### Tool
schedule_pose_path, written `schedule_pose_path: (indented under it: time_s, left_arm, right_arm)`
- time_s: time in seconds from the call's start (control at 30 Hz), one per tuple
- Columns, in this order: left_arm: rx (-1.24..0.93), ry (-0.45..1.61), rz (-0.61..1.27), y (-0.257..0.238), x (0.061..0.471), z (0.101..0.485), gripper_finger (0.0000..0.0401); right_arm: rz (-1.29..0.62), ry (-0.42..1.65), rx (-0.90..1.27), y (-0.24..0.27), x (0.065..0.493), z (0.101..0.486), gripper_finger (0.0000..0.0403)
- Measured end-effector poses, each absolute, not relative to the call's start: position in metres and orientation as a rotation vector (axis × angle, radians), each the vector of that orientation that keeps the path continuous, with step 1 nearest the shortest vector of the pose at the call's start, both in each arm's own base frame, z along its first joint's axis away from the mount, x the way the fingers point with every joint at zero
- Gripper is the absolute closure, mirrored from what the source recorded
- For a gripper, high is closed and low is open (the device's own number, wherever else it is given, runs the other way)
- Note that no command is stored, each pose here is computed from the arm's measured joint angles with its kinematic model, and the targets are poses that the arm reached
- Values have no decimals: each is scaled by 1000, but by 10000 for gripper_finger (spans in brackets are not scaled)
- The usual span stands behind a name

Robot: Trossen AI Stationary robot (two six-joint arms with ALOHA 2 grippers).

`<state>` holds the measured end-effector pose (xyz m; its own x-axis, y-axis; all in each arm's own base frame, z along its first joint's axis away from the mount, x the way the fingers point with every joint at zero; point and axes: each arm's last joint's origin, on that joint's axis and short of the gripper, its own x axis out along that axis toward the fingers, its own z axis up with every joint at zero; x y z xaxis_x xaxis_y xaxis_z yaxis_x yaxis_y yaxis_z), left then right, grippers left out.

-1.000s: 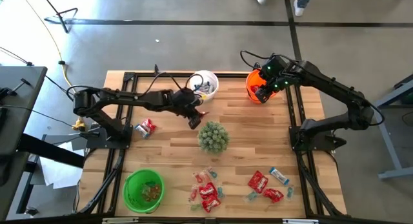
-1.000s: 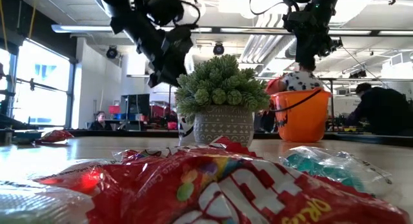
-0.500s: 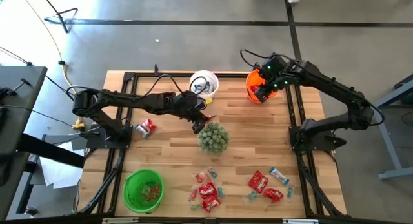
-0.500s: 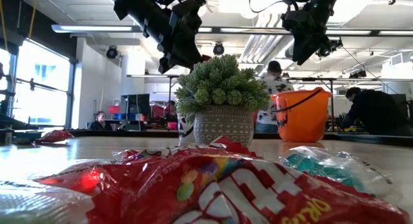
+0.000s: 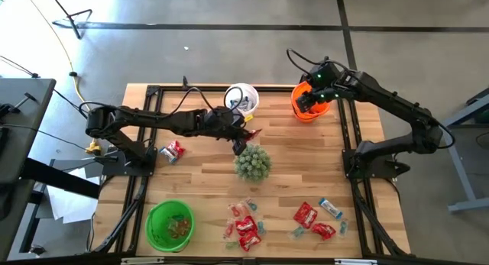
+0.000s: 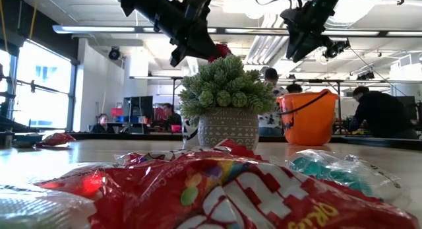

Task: Sort candy
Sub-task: Put the red candy into the orange bucket

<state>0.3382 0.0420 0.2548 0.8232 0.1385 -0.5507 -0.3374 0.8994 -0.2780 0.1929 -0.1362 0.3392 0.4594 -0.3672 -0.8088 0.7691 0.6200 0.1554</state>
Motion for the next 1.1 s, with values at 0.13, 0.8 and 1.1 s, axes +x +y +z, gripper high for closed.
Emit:
schedule_pose_path:
  time_s: [0.13, 0.8, 1.1]
  left_arm:
    - [-378, 543, 258, 42, 339, 255, 401]
    - [-308, 383, 216, 43, 346, 270, 401]
    - [-236, 309, 194, 44, 352, 290, 401]
  right_arm:
    - [-720, 818, 651, -134, 193, 338, 258]
    - [-555, 693, 846, -119, 211, 345, 258]
    - [-304, 581, 560, -73, 246, 360, 258]
